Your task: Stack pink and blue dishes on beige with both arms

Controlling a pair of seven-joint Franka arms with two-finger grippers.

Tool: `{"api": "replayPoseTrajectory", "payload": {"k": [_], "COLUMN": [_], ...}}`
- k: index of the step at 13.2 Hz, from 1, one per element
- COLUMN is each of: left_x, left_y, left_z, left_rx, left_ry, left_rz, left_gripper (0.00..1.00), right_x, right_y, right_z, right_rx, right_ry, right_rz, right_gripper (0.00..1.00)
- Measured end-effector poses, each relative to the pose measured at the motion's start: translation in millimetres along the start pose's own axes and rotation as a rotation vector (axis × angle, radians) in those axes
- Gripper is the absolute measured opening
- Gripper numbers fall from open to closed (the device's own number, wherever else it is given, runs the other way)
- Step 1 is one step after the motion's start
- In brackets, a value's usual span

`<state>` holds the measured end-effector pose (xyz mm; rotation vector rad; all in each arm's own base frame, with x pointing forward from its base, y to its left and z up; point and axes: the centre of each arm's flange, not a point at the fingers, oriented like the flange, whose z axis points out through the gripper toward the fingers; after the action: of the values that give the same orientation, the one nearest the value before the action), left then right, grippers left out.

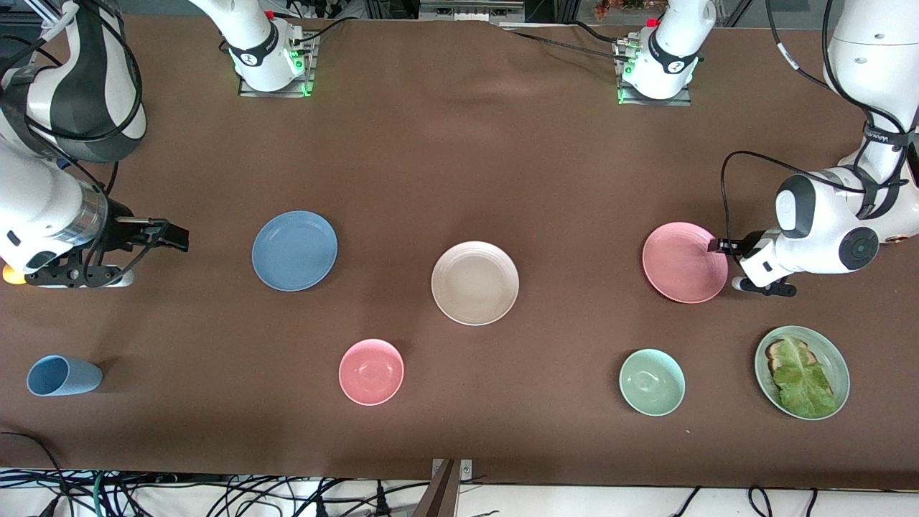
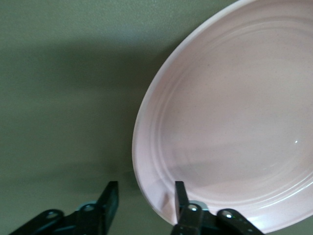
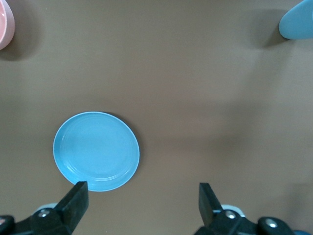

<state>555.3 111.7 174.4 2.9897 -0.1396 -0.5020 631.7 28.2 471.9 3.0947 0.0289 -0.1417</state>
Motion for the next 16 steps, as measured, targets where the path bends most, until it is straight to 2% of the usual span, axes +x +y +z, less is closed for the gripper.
{"api": "replayPoseTrajectory", "payload": {"k": [3, 4, 8, 11, 14, 16], "left_x": [1.6, 3.1, 11.6, 15.5, 21.3, 25.6], "left_y": [2.3, 3.7, 26.0, 65.7, 130.5, 167.5], "left_z": [-1.2, -4.5, -31.9, -70.6, -97.9, -107.6], "left_rx": [0.000, 0.000, -0.004, -0.004, -0.002, -0.041], "left_ry": [0.003, 0.003, -0.056, -0.073, -0.055, -0.037], "left_rz": [-0.021, -0.027, -0.044, -0.073, -0.113, -0.133], "left_gripper": [0.16, 0.09, 0.05, 0.05, 0.05, 0.05], "right_x": [-0.5, -1.3, -9.0, -11.3, -18.4, -26.2], "right_y": [-1.1, -4.1, -24.3, -37.0, -49.4, -49.1], "right_z": [2.3, 4.9, 44.4, 83.2, 125.7, 150.5], "right_rx": [0.000, 0.001, 0.021, 0.025, 0.029, 0.029], "right_ry": [-0.005, -0.012, -0.066, -0.042, -0.015, -0.015], "right_rz": [-0.002, -0.007, -0.035, -0.055, -0.076, -0.084], "right_gripper": [1.00, 1.00, 1.00, 1.00, 1.00, 1.00]}}
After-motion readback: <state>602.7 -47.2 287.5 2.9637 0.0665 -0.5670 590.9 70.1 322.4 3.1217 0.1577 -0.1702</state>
